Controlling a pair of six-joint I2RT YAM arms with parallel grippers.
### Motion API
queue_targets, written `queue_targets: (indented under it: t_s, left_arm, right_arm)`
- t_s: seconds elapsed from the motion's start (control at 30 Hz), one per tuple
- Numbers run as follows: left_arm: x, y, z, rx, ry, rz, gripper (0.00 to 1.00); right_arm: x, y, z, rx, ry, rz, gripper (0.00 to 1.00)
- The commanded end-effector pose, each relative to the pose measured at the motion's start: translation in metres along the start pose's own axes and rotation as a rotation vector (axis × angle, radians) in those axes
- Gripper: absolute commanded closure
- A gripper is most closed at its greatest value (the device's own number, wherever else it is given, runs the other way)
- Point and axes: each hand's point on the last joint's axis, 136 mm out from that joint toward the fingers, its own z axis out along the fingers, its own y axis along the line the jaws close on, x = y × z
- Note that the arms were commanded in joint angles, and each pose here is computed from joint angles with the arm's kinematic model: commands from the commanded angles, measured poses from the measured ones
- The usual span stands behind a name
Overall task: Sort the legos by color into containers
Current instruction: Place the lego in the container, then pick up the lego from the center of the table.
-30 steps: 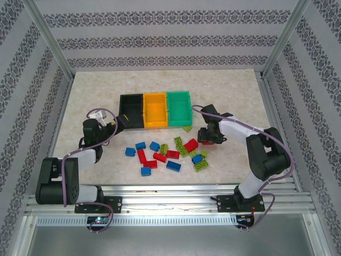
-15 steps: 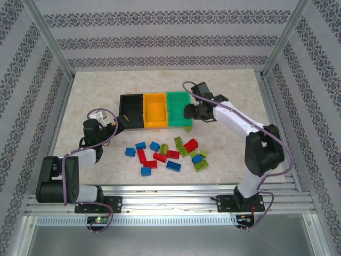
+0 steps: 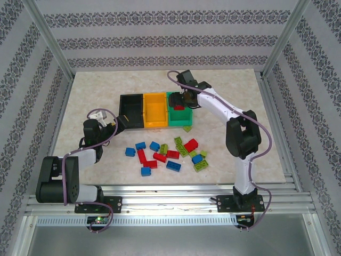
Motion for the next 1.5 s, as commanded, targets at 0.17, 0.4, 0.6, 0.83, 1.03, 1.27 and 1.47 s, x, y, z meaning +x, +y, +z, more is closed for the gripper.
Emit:
queue_targets:
  t_s: [0.17,0.4,0.6,0.83,1.03,1.27,1.47]
  left_arm:
    - [0.001,0.001,-0.004,-0.007,-0.012,-0.002,0.01]
    - [0.002,0.003,-0.002,-0.011,-0.011,-0.009,0.0]
    - [0.006,0.006,0.001,-0.008,0.0,-0.029,0.0]
    - [0.007,0.005,0.003,0.002,0.007,-0.034,0.0]
    - [0.007,0.005,0.003,0.003,0.013,-0.031,0.0]
    - [0.01,0.007,0.007,0.007,0.023,-0.045,0.0]
    - [0.011,0.005,0.008,0.021,0.029,-0.056,0.0]
  right_arm:
    - [0.042,0.001,-0.033,0.005,0.02,-0.037,0.21]
    - [0.105,-0.016,-0.037,0.0,0.045,-0.009,0.24]
    - [0.128,-0.015,0.0,-0.028,0.117,0.018,0.25]
    - [0.098,-0.014,0.034,-0.011,0.103,-0.003,0.24]
    - [0.08,-0.027,0.035,0.098,0.077,-0.065,0.23]
    - [0.091,-0.046,0.042,0.158,0.103,-0.088,0.22]
    - [0.091,-0.037,0.06,0.128,0.101,-0.079,0.24]
